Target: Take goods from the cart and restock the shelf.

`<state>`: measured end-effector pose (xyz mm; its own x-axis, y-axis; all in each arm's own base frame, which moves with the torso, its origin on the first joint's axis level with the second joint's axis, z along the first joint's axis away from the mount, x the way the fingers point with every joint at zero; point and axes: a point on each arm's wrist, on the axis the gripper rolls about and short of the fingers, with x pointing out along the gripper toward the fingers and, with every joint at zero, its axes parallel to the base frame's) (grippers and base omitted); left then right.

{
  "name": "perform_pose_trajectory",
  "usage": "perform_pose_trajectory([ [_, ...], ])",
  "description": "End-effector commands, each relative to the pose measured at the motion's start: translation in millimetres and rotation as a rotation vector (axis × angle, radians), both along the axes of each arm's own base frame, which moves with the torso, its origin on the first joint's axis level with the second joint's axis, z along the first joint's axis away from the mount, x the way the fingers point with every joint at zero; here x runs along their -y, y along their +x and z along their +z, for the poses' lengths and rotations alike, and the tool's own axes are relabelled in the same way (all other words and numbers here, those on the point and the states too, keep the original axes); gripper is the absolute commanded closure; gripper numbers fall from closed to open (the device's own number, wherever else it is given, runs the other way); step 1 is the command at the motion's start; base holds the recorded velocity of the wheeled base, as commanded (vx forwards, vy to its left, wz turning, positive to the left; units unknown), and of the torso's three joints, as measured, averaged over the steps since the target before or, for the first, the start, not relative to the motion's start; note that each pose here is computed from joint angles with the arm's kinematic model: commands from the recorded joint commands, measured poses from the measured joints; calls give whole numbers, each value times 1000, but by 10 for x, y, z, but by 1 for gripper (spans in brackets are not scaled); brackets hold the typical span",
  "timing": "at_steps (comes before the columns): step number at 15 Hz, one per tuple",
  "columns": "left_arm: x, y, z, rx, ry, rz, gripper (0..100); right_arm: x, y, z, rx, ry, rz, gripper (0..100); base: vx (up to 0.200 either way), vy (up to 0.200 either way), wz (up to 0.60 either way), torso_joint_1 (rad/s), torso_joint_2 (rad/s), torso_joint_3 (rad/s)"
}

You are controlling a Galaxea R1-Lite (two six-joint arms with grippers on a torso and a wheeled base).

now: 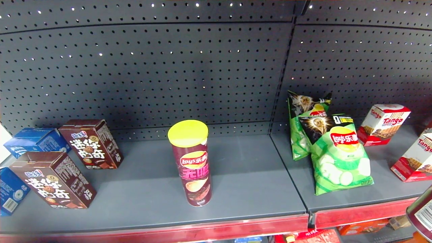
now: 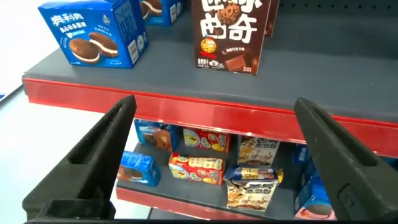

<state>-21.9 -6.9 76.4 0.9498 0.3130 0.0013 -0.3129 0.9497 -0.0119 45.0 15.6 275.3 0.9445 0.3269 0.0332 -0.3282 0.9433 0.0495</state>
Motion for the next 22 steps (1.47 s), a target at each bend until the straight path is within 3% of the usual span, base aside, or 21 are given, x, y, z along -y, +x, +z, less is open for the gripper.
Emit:
perform_pose_trajectory([
  [1, 0, 0, -3, 1, -2, 2, 0, -10, 27, 13, -4, 0, 3, 100, 0, 0, 0, 0, 0, 0],
  [6, 0, 0, -3, 0, 0, 2, 0, -111, 290, 69, 36, 19, 14, 100, 0, 0, 0, 0, 0, 0],
  [10, 0, 0, -3, 0, 0, 2, 0, -287, 452, -58, -38, 9, 127, 100, 0, 0, 0, 0, 0, 0],
  [16, 0, 0, -3, 0, 0, 2, 0, -811, 1146, -258, 45, 39, 211, 100, 0, 0, 0, 0, 0, 0],
  [22, 0, 0, -3, 0, 0, 2, 0, -840, 1202, -295, -8, -4, 194, 100, 0, 0, 0, 0, 0, 0],
])
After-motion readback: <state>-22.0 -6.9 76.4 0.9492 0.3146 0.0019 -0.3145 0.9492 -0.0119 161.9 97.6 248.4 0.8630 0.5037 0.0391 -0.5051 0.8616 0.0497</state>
